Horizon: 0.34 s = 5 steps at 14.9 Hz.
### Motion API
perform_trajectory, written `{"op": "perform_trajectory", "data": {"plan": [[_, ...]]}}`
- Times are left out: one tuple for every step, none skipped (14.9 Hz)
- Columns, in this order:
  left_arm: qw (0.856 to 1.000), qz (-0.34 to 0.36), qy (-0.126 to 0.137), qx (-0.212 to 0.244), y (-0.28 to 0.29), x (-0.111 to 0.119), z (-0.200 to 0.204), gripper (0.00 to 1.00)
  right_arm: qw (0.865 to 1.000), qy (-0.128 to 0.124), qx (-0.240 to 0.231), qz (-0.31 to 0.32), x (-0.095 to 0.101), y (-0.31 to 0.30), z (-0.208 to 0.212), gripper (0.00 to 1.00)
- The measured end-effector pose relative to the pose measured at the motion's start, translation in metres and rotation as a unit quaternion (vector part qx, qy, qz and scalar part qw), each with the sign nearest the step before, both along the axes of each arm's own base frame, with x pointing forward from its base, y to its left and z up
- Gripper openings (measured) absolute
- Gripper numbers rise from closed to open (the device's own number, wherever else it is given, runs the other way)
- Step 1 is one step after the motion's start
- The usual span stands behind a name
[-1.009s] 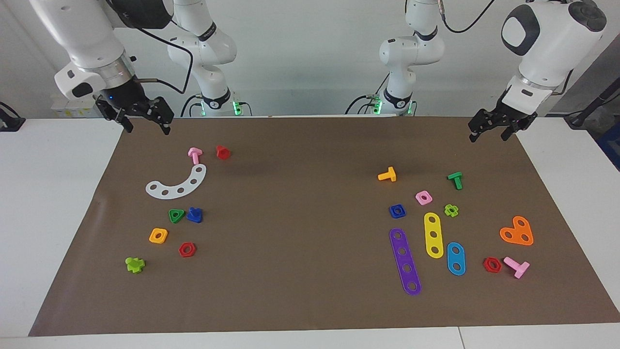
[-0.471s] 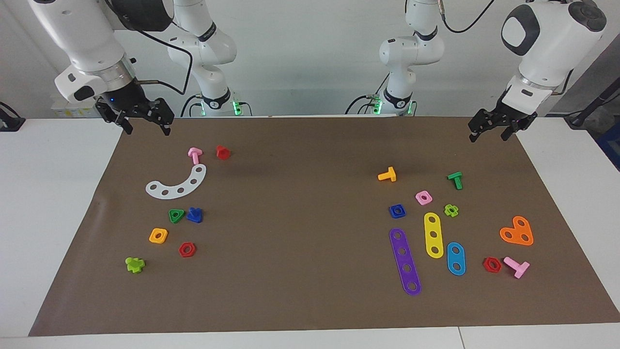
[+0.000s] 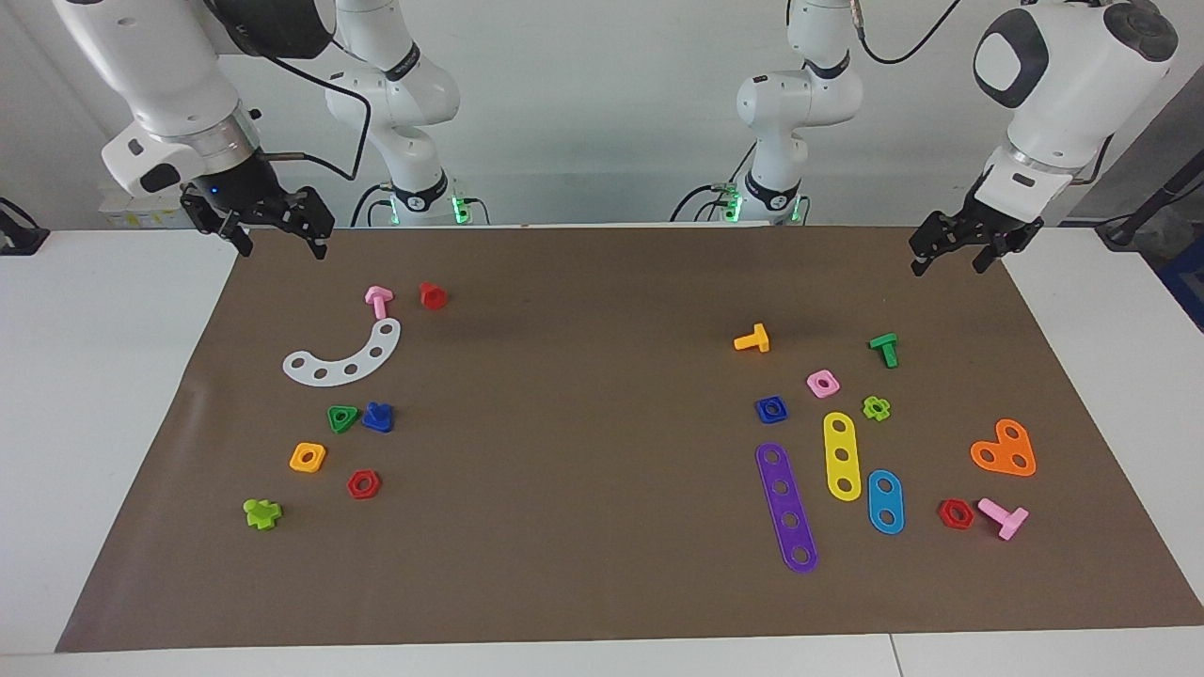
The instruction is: Unscrew and place screws in storage area
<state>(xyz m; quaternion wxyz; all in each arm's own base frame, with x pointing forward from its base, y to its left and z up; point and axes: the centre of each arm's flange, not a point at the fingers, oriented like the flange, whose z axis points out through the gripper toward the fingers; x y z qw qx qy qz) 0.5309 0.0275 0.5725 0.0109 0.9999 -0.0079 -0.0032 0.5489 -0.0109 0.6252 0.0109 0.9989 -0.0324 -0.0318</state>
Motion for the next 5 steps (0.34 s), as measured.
{"op": "perform_trajectory", "data": {"plan": [[1.000,0.000,0.000,0.000,0.0000,0.0000,0.0000,1.00,1.000,0.000,0.000,0.000,0.0000,0.0000,0.0000,1.00],[1.000,0.000,0.000,0.000,0.0000,0.0000,0.0000,1.00,1.000,0.000,0.000,0.000,0.0000,0.0000,0.0000,1.00],[1.000,0.000,0.000,0.000,-0.0002,0.0000,0.0000,1.00,1.000,0.000,0.000,0.000,0.0000,0.0000,0.0000,1.00],[1.000,-0.001,0.000,0.000,-0.0010,0.0000,0.0000,1.00,1.000,0.000,0.000,0.000,0.0000,0.0000,0.0000,1.00],[1.000,-0.002,0.000,0.000,-0.0021,0.0001,0.0000,1.00,1.000,0.000,0.000,0.000,0.0000,0.0000,0.0000,1.00]]}}
